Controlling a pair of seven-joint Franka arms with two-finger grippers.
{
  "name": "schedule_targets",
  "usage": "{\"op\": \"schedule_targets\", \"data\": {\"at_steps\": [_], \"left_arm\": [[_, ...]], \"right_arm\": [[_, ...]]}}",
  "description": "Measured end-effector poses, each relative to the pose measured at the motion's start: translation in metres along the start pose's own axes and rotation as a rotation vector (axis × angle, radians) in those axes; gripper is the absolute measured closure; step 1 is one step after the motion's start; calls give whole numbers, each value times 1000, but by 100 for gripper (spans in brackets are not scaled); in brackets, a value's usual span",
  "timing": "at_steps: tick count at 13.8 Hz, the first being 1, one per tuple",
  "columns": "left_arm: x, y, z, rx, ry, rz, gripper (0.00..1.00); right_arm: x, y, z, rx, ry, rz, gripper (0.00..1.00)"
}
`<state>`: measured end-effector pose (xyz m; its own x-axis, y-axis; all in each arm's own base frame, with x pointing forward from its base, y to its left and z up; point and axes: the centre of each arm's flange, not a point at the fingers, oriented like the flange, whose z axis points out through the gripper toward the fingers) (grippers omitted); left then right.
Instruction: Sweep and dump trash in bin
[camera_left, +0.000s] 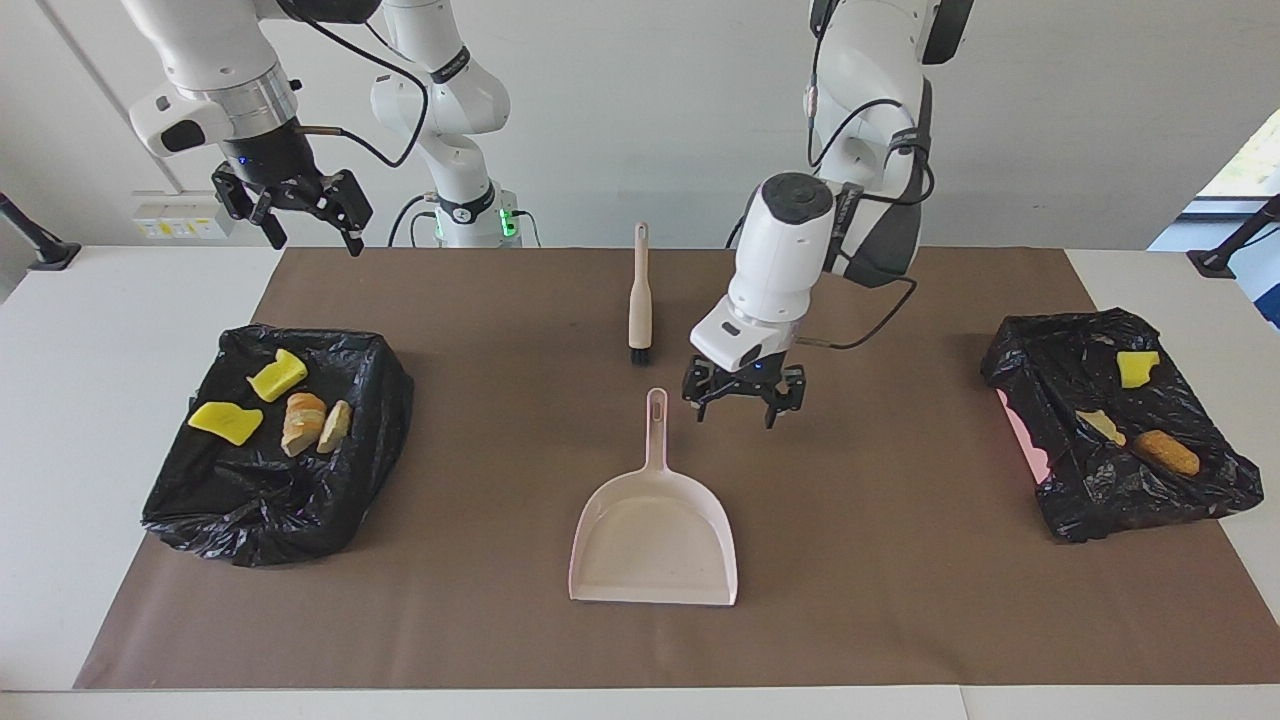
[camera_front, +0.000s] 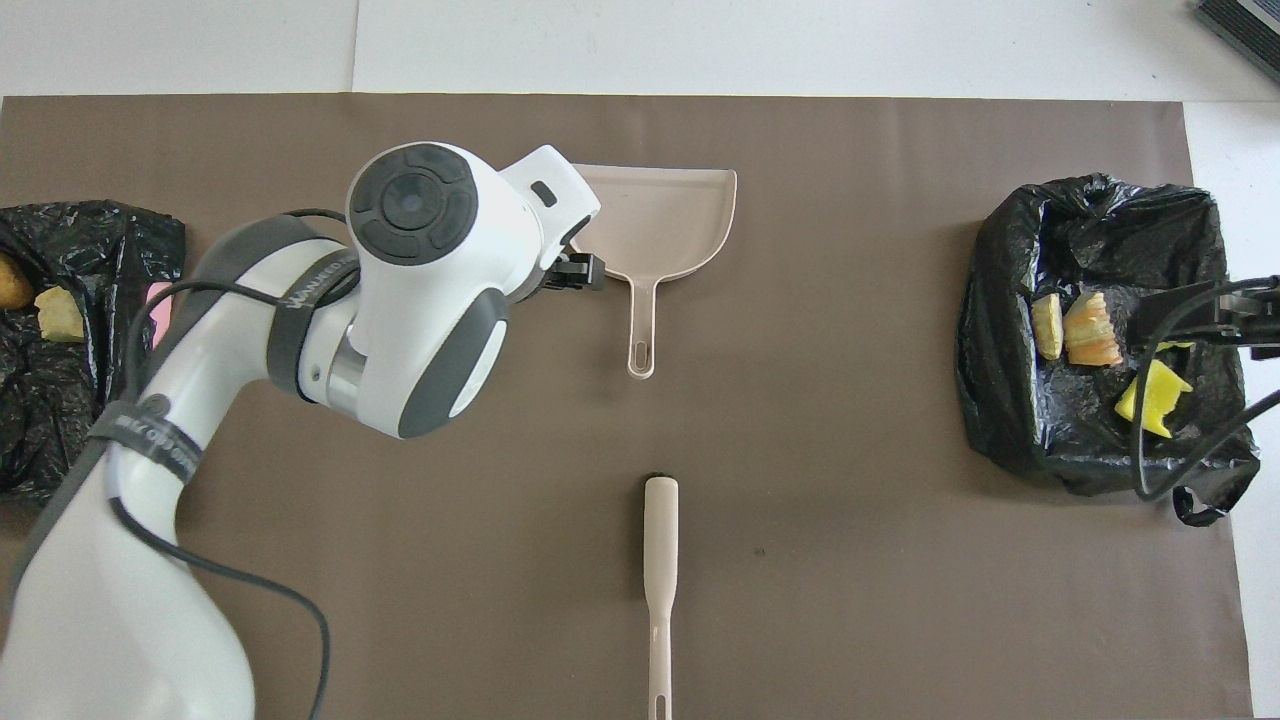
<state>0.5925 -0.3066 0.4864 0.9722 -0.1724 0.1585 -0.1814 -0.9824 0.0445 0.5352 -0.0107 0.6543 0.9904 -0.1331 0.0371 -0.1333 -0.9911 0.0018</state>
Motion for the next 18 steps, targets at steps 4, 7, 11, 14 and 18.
{"op": "schedule_targets", "data": {"at_steps": [4, 7, 11, 14, 18], "left_arm": [[-23, -93, -100, 12, -31, 65, 0], [-48, -156, -159, 18, -46, 90, 0], [-74, -217, -214, 21, -90, 91, 0], [-73, -230, -229, 25, -88, 73, 0], [-72, -225, -228, 25, -88, 82, 0]], "right_arm": [[0, 0, 0, 0, -1, 0, 0], [0, 0, 0, 0, -1, 0, 0], [0, 0, 0, 0, 0, 0, 0], [0, 0, 0, 0, -1, 0, 0], [0, 0, 0, 0, -1, 0, 0]]}}
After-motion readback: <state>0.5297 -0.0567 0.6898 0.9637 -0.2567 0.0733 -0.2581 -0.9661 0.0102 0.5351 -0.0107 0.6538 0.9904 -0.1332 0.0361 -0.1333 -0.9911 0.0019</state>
